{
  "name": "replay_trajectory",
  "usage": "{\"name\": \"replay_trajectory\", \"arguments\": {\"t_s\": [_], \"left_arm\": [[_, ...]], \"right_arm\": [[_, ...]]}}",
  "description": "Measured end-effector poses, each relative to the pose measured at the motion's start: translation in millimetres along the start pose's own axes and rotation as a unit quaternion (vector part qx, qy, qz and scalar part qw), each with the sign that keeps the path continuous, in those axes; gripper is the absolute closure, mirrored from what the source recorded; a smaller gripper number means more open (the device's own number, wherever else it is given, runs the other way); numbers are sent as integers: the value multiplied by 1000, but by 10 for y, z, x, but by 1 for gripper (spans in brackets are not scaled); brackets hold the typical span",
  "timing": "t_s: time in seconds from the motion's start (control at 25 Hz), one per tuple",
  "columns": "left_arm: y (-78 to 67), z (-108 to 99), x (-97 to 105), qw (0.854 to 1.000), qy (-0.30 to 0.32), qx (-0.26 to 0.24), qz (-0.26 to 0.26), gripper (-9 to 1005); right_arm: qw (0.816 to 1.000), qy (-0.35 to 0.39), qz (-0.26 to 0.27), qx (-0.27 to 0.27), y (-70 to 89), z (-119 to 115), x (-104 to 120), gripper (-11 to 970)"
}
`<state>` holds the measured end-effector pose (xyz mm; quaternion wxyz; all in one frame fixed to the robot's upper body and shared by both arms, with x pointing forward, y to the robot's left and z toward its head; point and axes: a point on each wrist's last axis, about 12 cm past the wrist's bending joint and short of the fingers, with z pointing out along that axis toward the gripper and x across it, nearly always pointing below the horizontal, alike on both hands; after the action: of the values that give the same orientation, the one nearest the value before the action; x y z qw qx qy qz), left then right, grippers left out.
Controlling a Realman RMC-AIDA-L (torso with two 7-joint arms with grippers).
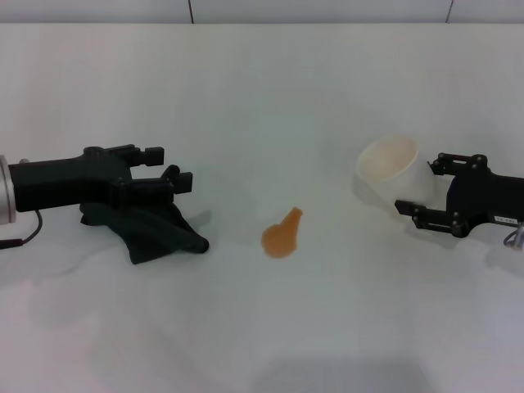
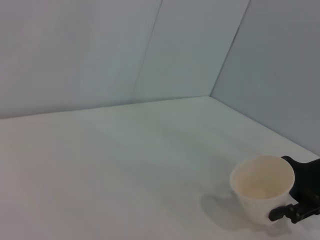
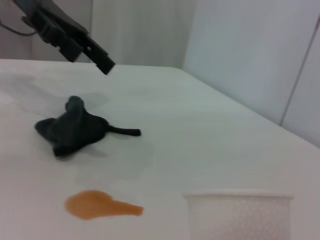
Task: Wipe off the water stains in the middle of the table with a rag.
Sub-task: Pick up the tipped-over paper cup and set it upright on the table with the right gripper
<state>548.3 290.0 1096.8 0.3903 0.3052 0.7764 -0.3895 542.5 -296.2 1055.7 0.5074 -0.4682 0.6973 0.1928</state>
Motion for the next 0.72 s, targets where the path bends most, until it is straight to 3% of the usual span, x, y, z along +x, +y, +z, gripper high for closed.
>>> {"name": "replay_trajectory", "arguments": {"t_s": [0.72], "left_arm": [[12,10,-35,1000,-1,-4,3,150]], "right_arm": [[999,3,33,28,-10,-4,77,313]]}}
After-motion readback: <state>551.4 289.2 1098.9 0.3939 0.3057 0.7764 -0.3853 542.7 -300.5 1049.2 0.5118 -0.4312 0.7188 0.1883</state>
